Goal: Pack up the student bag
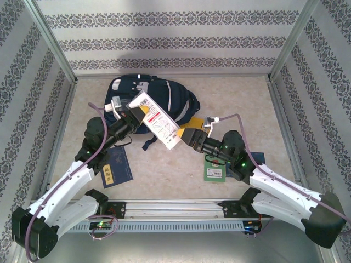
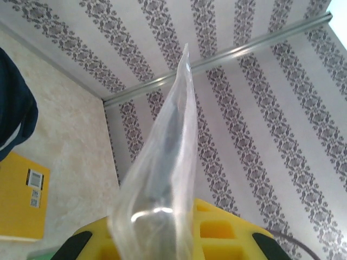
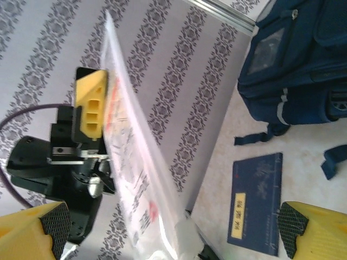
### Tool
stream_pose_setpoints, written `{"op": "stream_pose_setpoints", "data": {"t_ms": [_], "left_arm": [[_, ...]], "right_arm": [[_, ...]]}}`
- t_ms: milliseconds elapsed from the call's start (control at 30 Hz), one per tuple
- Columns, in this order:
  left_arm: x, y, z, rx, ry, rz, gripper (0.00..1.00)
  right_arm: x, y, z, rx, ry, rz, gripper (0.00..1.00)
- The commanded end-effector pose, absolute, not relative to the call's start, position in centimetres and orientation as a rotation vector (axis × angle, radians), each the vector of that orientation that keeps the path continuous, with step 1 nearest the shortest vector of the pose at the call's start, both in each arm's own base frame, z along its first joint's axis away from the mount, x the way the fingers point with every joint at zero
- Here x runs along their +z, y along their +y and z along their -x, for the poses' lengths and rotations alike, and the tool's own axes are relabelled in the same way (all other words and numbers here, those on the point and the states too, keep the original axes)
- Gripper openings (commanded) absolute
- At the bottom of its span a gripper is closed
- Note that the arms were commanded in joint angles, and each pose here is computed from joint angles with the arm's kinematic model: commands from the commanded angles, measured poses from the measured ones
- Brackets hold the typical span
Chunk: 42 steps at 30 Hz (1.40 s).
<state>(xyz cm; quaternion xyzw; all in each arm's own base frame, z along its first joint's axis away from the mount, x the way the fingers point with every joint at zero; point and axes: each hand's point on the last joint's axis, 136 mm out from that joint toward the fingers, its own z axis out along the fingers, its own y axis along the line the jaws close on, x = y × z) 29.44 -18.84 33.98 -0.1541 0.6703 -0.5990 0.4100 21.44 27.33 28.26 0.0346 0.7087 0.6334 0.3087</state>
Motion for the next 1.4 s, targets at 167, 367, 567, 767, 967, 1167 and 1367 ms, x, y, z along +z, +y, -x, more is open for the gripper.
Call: {"op": "stream_pose_setpoints", "data": {"t_ms": [167,367,567,767,967,1167,1367], "left_arm": [[36.8,-18.2,-30.2,-1.550,1.549,0.455,0.00],[36.4,-18.7,-30.2,-1.562,1.560,0.460,0.00],[35.4,-19.1,-30.0,-1.562,1.579,0.472,0.00],[34.8,-19.5,-30.0,-1.557,1.599,0.473,0.01],[33.8,-20.0,-30.2,-1.546,1.635,0.475,0.10],[32.0,-20.0,-30.7,-1.439,1.725,0.458,0.49],[28.5,-19.1,-31.8,-1.087,1.982,0.381,0.70]], "right_arm": [[30.5,28.4,-21.9,1.797,1.733,-0.162,0.96],[31.1,29.4,-22.4,1.849,1.692,-0.175,0.88],[32.2,30.2,-23.2,1.846,1.664,-0.165,0.73],[32.2,30.6,-24.0,1.848,1.657,-0.200,0.49],[31.8,30.7,-24.3,1.839,1.666,-0.216,0.29],[29.4,28.1,-25.5,1.715,1.734,-0.330,0.19],[25.7,21.5,-26.8,1.411,1.823,-0.472,0.19]]}}
